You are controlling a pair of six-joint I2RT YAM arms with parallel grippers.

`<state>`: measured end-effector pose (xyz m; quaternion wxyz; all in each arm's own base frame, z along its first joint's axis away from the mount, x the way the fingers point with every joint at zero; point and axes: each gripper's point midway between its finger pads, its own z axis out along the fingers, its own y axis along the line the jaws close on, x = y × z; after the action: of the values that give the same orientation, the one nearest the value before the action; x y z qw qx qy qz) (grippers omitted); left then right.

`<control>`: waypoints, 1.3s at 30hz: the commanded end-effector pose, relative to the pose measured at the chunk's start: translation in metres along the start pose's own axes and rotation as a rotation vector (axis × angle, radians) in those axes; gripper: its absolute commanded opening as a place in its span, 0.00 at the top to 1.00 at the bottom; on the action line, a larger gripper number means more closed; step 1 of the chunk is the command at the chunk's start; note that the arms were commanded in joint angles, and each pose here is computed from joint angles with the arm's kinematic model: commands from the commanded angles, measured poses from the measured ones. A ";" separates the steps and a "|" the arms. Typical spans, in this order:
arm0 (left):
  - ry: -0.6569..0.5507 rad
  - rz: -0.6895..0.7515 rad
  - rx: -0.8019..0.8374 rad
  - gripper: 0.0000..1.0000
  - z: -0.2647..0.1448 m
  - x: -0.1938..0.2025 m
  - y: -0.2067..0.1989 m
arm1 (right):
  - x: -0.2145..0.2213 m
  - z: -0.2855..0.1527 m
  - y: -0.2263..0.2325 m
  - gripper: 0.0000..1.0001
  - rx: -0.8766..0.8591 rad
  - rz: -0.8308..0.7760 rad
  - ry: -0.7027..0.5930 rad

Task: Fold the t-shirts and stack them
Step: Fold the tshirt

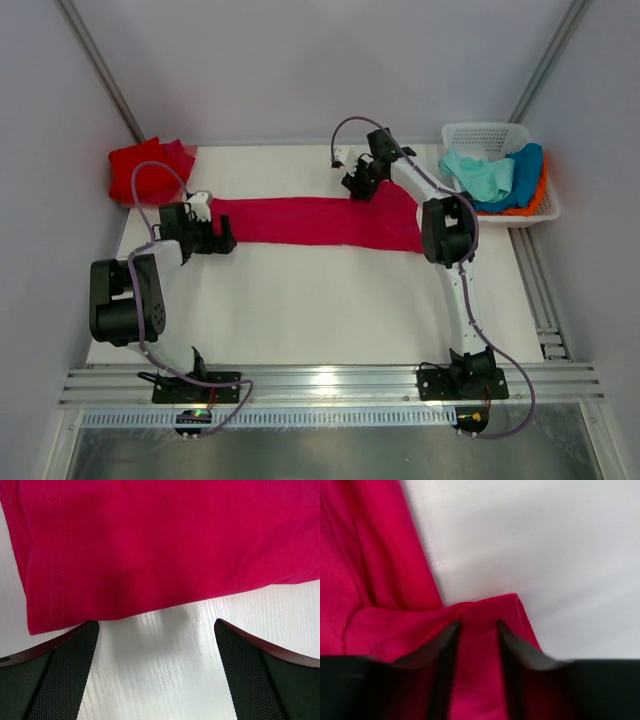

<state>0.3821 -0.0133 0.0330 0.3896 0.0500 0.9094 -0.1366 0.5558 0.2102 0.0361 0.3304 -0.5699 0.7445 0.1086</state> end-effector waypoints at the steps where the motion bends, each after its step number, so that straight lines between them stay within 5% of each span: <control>1: -0.027 0.031 0.007 0.01 0.001 -0.015 -0.001 | -0.004 0.001 -0.008 0.69 0.030 -0.040 0.023; 3: -0.028 0.031 0.009 0.01 0.001 -0.015 -0.001 | -0.004 0.000 -0.013 0.92 0.052 -0.039 0.024; 4: -0.028 0.031 0.009 0.01 0.002 -0.015 -0.001 | -0.003 0.001 -0.013 0.96 0.058 -0.034 0.027; 13: -0.021 0.029 0.010 0.01 0.002 -0.014 0.000 | -0.030 -0.027 -0.039 0.96 0.193 -0.010 -0.039; 15: -0.021 0.030 0.014 0.01 0.003 -0.015 -0.001 | -0.030 -0.025 -0.040 0.68 0.193 0.001 -0.042; 17: -0.021 0.033 0.015 0.01 0.003 -0.015 -0.001 | -0.027 -0.020 -0.040 0.11 0.201 0.006 -0.028; 20: -0.020 0.032 0.019 0.01 0.003 -0.015 -0.002 | -0.019 -0.009 -0.040 0.01 0.203 0.008 0.001; 29: -0.014 0.032 0.019 0.01 0.004 -0.015 -0.001 | 0.022 -0.010 -0.060 0.02 0.345 0.025 0.167; 39: -0.006 0.025 0.017 0.01 0.005 -0.014 0.000 | 0.067 -0.020 -0.062 0.34 0.388 0.108 0.310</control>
<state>0.3830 -0.0132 0.0301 0.3798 0.0496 0.9133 -0.1384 0.6027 0.1561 0.0438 0.3484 -0.4859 0.7974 -0.0817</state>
